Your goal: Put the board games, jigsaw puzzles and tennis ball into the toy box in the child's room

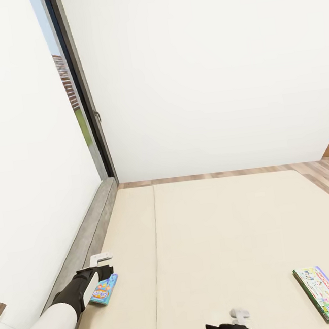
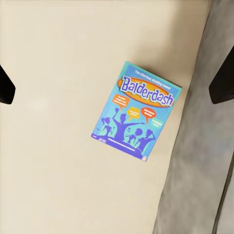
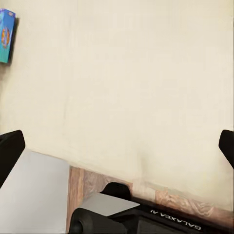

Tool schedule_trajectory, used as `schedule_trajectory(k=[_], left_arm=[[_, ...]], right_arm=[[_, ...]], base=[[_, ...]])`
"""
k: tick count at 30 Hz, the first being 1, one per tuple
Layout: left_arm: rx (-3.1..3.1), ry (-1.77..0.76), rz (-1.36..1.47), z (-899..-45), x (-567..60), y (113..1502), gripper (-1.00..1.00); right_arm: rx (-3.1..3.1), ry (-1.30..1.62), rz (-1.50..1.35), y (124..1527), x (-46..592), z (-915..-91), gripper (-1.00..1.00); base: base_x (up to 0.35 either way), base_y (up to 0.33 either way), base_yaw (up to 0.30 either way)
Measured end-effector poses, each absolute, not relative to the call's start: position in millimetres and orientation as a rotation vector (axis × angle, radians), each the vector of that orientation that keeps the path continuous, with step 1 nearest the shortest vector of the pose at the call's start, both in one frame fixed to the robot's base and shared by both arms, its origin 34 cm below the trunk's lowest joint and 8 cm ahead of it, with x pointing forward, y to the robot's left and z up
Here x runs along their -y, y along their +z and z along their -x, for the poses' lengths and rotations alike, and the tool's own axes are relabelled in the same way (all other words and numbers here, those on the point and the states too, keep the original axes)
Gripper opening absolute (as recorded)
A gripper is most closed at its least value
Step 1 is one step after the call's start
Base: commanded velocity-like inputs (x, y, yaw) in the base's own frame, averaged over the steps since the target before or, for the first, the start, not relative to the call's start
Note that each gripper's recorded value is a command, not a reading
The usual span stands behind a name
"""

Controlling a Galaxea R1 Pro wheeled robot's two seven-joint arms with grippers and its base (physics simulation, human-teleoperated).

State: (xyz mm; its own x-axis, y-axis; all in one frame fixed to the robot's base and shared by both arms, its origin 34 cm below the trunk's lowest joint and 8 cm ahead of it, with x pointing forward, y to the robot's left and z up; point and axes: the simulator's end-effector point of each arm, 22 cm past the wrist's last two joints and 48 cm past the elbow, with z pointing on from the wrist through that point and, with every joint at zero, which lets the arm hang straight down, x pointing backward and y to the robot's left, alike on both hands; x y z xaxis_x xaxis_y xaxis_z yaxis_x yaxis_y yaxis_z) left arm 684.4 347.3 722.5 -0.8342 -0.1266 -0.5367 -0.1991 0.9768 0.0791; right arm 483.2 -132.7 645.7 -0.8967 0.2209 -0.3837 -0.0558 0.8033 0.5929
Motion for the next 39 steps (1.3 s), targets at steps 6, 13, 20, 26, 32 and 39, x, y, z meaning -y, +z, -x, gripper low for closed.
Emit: schedule_trajectory(k=[6, 13, 20, 26, 32, 39], left_arm=[[-2.568, 0.177, 0.229, -685, -347, 723, 1.00], [-2.568, 0.178, 0.229, -684, -347, 722, 1.00], [-2.568, 0.179, 0.230, -684, -347, 723, 1.00], [-2.568, 0.179, 0.230, -684, -347, 723, 1.00], [-2.568, 0.177, 0.230, -684, -347, 722, 1.00], [-2.568, 0.180, 0.231, -684, -349, 723, 1.00]], right_arm=[[-2.492, 0.827, -0.120, 688, 163, -547, 1.00], [-2.349, 0.804, -0.124, 745, 178, -605, 1.00], [-2.241, 0.808, -0.102, 787, 169, -636, 1.00], [-2.154, 0.851, -0.100, 818, 144, -653, 1.00], [-2.078, 0.905, -0.092, 848, 106, -664, 1.00], [-2.076, 0.889, -0.045, 857, 85, -668, 1.00]], base=[[0.000, 0.000, 0.000], [0.000, 0.000, 0.000], [0.000, 0.000, 0.000], [0.000, 0.000, 0.000], [0.000, 0.000, 0.000], [0.000, 0.000, 0.000]])
